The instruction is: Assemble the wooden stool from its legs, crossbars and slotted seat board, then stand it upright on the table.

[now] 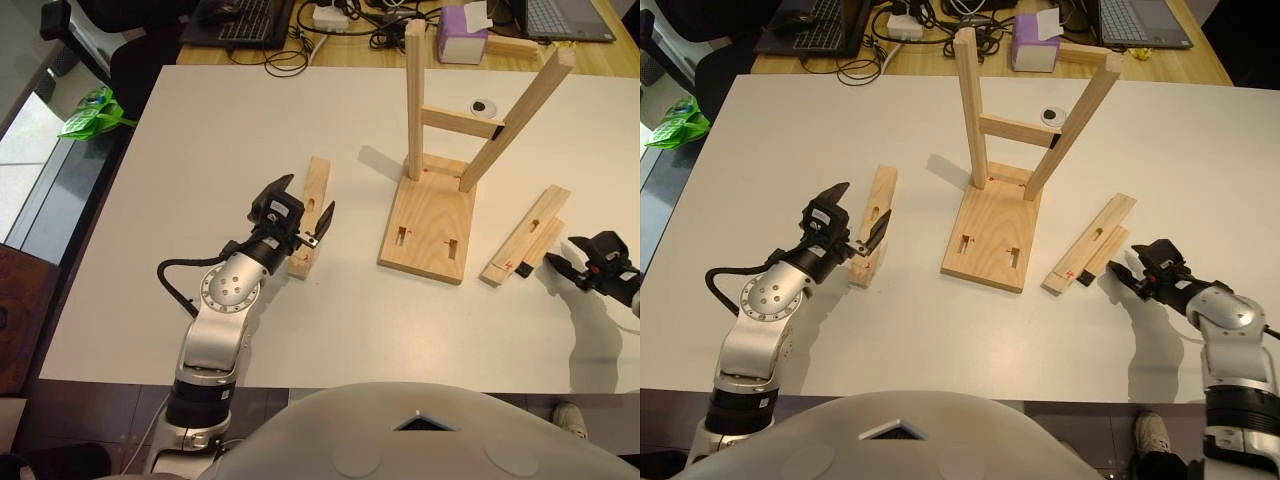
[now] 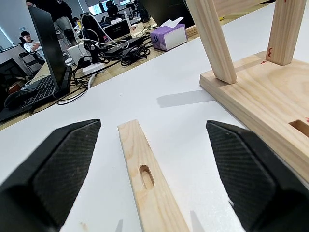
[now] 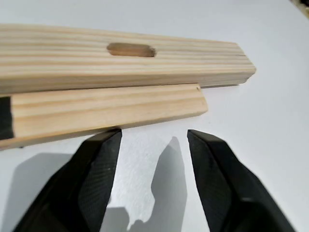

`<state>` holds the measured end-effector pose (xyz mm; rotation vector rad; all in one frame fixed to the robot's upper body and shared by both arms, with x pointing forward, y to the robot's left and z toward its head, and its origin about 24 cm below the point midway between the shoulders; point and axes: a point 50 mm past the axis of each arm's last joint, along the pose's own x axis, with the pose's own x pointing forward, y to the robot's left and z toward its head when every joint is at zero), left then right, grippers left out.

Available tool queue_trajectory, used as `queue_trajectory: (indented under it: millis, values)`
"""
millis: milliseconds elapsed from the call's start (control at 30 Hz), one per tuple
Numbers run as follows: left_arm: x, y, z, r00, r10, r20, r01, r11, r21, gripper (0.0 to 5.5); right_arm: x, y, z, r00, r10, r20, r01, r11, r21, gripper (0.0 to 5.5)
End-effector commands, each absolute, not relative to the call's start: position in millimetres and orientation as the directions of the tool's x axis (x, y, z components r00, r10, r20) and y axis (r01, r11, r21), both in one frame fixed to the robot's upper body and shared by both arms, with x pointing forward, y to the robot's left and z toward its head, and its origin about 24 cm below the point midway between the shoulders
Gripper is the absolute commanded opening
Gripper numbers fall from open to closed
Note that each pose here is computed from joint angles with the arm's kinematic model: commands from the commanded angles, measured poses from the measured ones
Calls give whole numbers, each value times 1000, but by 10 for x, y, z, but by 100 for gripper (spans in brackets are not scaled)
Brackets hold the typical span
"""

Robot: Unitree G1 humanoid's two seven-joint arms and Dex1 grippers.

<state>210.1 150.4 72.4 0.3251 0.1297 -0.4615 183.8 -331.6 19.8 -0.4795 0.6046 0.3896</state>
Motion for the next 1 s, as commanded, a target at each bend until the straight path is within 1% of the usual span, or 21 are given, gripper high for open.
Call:
queue_trajectory:
  millis: [33, 100, 167, 300, 367, 400, 467, 533, 567, 633, 733, 833, 900, 1000]
  values:
    - [2139, 1478, 740, 883, -429, -189, 468, 835, 289, 403, 1633, -3012, -367, 644, 148, -750, -451, 866, -217, 253]
    - [2156, 1468, 748, 883, -431, -185, 468, 835, 290, 403, 1755, -2909, -420, 673, 107, -732, -416, 873, -254, 253]
    - [2177, 1433, 756, 881, -439, -178, 473, 833, 287, 403, 1941, -2810, -426, 715, 54, -697, -367, 878, -308, 253]
    - [2208, 1393, 761, 879, -446, -168, 476, 832, 285, 403, 2183, -2727, -419, 773, -56, -632, -261, 879, -398, 253]
    - [2225, 1372, 763, 878, -450, -163, 479, 830, 286, 403, 2231, -2669, -384, 805, -66, -590, -220, 890, -400, 253]
    - [2222, 1368, 762, 879, -449, -162, 478, 831, 286, 403, 2234, -2623, -320, 833, -34, -551, -216, 899, -382, 253]
    - [2195, 1379, 749, 882, -441, -162, 470, 835, 286, 403, 2158, -2615, -131, 889, 21, -457, -210, 906, -367, 253]
    - [2159, 1386, 722, 886, -432, -166, 463, 841, 280, 403, 1964, -2700, 86, 937, 65, -343, -190, 918, -347, 253]
    - [2144, 1386, 703, 888, -428, -168, 460, 845, 274, 403, 1814, -2732, 161, 946, 101, -307, -203, 925, -322, 253]
    - [2113, 1384, 673, 891, -422, -169, 453, 854, 257, 403, 1535, -2783, 204, 942, 145, -302, -237, 926, -293, 253]
    - [2089, 1384, 652, 891, -420, -169, 451, 857, 250, 403, 1258, -2734, 103, 892, 232, -388, -319, 931, -176, 253]
    - [2093, 1382, 647, 891, -421, -168, 452, 855, 254, 403, 1223, -2659, 38, 858, 291, -424, -353, 933, -74, 253]
    - [2097, 1378, 648, 890, -424, -168, 455, 853, 257, 403, 1268, -2648, 36, 846, 305, -437, -362, 931, -51, 253]
    - [2103, 1369, 646, 889, -427, -168, 458, 850, 260, 403, 1437, -2666, 91, 845, 307, -437, -346, 938, -10, 253]
